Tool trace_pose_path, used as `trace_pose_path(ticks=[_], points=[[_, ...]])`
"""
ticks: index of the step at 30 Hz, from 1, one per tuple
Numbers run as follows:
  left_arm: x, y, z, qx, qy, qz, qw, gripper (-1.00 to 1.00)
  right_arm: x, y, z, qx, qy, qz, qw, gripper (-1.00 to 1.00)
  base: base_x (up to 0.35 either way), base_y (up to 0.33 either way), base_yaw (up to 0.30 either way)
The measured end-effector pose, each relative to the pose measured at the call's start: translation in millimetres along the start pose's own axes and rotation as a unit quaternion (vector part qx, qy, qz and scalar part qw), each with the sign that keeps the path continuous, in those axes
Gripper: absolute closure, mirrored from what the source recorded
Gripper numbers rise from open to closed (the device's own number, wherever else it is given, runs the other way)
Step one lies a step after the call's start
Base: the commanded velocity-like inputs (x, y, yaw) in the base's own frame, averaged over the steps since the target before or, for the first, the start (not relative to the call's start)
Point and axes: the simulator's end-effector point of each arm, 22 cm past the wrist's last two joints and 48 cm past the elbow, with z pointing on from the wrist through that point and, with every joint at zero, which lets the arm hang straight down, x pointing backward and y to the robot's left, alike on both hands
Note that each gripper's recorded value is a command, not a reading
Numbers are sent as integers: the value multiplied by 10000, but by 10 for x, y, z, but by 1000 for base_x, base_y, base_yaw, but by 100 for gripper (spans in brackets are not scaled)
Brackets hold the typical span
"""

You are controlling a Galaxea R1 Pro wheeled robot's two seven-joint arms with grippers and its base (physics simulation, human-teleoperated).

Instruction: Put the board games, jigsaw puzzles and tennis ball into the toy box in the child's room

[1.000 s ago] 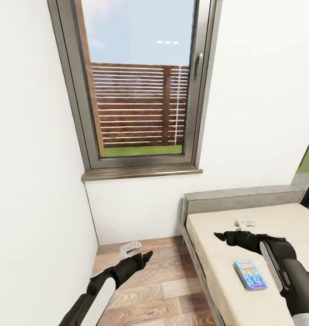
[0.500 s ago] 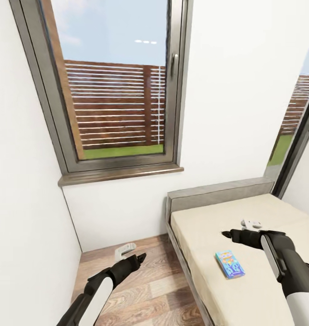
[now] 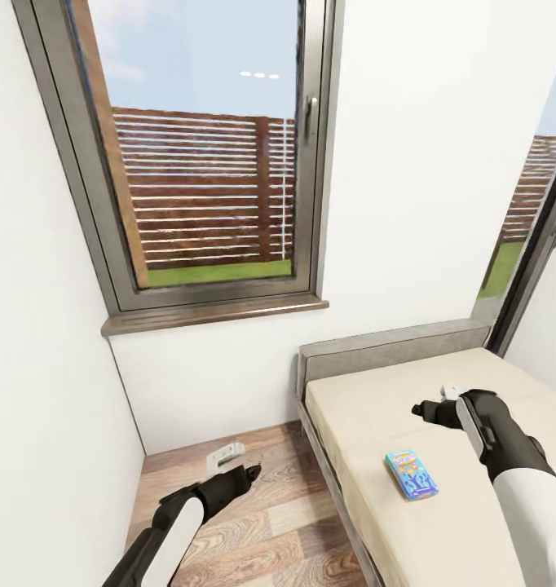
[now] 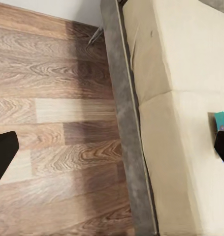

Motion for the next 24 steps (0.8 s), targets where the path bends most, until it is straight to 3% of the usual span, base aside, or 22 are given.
trace_pose_path(ticks=[6,8,9,13,24], points=[[73,82,-6,-261,173,-108,9995,-100,455,92,283,-103,961,243,9950,-100,0,0,-1],[58,147,-33,-437,213,-416,9980,-100,510,95,300,-122,1074,287,9937,-100,0,0,-28],[30,249,-104,-740,281,-905,9927,-100,587,127,312,-368,1188,364,9916,-100,0,0,-60],[7,323,-161,-930,318,-1185,9881,-100,629,217,311,-689,1245,416,9889,-100,0,0,-30],[16,467,-173,-1079,328,-1227,9860,-100,590,53,292,-675,1214,582,9886,-100,0,0,-4]])
